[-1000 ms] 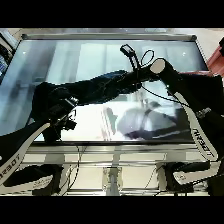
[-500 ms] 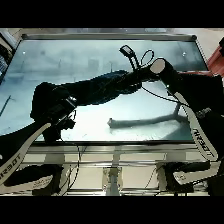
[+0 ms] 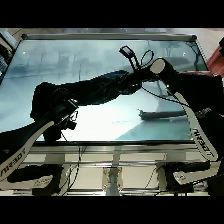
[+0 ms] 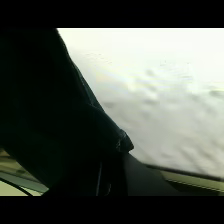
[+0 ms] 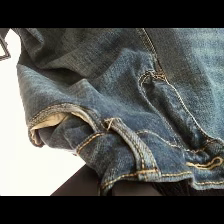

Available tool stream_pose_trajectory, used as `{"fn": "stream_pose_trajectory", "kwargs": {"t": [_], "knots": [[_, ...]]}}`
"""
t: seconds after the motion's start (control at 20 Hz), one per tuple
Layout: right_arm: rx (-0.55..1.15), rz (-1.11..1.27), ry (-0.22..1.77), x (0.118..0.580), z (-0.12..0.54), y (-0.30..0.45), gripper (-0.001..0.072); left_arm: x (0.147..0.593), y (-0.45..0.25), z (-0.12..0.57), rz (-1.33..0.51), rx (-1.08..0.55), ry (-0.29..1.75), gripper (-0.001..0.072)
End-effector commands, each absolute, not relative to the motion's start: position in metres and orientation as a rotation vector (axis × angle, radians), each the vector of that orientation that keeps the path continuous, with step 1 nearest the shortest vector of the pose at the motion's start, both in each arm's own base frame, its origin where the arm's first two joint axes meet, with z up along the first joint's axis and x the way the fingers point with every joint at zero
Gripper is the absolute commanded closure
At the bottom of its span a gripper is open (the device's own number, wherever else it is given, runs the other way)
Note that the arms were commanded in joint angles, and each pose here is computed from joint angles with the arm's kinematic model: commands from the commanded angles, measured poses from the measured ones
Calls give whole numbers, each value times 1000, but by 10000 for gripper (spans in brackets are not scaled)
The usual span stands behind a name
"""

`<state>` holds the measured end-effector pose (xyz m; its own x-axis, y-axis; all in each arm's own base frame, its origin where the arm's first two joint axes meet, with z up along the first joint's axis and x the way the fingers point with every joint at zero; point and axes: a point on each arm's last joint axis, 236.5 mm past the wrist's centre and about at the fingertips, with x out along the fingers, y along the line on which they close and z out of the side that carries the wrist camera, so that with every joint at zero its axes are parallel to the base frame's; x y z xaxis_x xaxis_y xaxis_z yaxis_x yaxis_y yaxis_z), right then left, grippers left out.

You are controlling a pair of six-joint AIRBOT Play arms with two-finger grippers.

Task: Fold the clothes and pants, and hang the long-sleeved shirts on hangers.

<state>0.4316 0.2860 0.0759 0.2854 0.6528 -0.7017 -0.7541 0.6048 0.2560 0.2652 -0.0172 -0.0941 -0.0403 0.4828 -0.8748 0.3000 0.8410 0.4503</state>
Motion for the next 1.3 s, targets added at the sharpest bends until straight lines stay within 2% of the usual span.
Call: {"fn": "stream_pose_trajectory", "kwargs": {"t": [0.0, 0.1, 0.25, 0.4, 0.6, 0.7, 0.75, 0.85, 1.05, 1.25], "knots": [[-151, 939, 871, 432, 74, 284, 679, 268, -6, -92, 193, 644, 1638, 618], [-157, 936, 876, 432, 73, 282, 679, 268, 6, -88, 227, 606, 1649, 681], [-82, 865, 891, 442, 81, 262, 680, 284, 24, -55, 239, 500, 1531, 682], [-14, 774, 888, 452, 106, 216, 680, 311, 73, 36, 336, 314, 1237, 683], [33, 632, 721, 469, 186, 150, 681, 301, 166, 191, 557, 161, 845, 683], [25, 584, 600, 469, 242, 127, 681, 310, 168, 260, 537, -16, 595, 683], [14, 565, 543, 465, 269, 118, 681, 314, 163, 286, 499, -54, 516, 683], [-17, 514, 444, 453, 317, 99, 681, 317, 155, 322, 452, -53, 424, 683], [-57, 256, 357, 435, 370, 21, 681, 314, 173, 347, 527, -11, 360, 683], [-43, 58, 415, 415, 366, -60, 681, 307, 208, 347, 652, 25, 366, 683]]}}
